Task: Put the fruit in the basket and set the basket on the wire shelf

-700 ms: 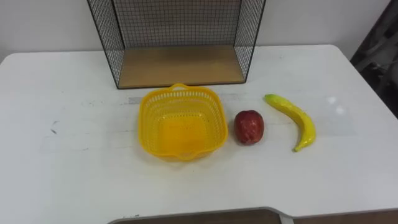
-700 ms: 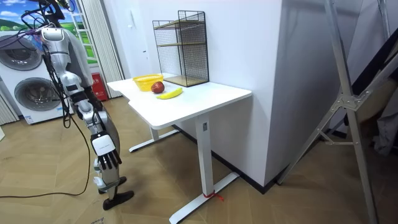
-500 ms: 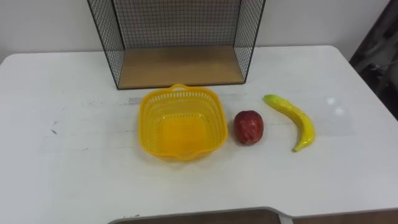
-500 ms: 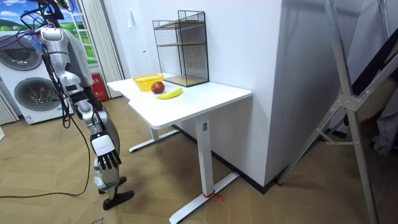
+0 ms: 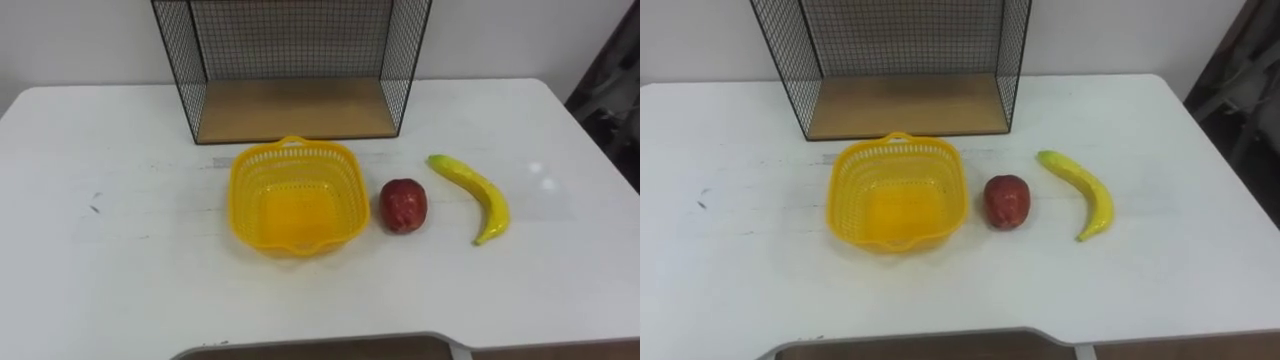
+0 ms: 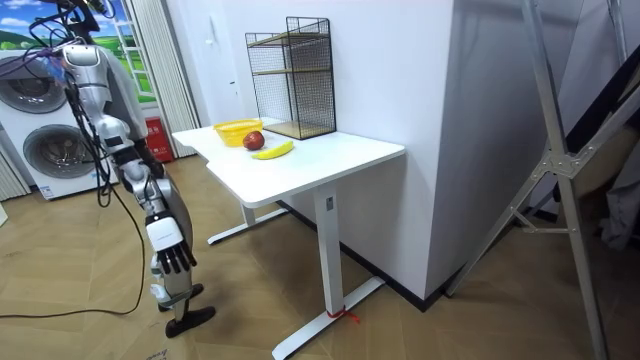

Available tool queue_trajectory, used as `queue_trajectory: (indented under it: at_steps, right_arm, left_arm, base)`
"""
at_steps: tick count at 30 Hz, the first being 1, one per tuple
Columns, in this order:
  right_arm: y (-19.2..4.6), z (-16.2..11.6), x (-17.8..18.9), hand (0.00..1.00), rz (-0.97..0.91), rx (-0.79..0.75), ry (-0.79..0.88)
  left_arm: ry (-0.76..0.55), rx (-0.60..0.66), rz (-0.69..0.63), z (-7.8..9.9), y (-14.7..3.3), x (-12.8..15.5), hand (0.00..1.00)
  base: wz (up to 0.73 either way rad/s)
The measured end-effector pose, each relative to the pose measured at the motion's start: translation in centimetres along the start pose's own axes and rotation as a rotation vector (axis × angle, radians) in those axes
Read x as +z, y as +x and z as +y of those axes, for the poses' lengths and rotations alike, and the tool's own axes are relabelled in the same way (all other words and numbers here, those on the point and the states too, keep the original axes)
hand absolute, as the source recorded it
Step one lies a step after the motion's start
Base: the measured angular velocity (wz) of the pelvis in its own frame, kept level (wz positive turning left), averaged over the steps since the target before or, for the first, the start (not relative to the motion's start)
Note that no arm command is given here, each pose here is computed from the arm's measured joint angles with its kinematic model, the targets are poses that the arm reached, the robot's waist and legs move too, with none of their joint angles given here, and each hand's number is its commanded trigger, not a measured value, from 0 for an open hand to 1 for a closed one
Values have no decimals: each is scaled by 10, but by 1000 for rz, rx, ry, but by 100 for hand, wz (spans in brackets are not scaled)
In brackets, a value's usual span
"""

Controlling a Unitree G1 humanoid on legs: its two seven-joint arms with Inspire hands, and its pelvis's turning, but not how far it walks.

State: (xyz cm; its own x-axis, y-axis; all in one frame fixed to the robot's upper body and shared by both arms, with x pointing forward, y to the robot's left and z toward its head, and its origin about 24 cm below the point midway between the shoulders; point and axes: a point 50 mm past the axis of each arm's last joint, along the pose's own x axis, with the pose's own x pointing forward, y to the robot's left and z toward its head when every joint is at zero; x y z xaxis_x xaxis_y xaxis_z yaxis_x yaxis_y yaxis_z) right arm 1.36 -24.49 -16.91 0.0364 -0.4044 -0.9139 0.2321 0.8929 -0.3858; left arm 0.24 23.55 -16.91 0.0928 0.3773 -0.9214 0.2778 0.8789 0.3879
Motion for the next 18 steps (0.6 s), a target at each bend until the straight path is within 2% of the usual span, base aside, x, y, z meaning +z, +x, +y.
queue_trajectory:
  at_steps: [6, 11, 14, 18]
  right_arm:
    - [1, -5, -5, 0, 99, -31, 511]
    - [1, -17, -18, 0, 218, -123, 1091]
    - [1, -24, -19, 0, 273, -184, 1343]
    - [1, -39, -12, 0, 281, -256, 1565]
  left_arm:
    - [-20, 1, 14, -1, -1, -7, 0]
    - [-120, 33, 16, 6, 0, -12, 0]
    - [-146, 35, 11, 7, 0, -13, 0]
    - [-161, 59, -1, 14, 0, -14, 0]
  base:
    - [0]
    - [0]
    - [-3]
    - [1]
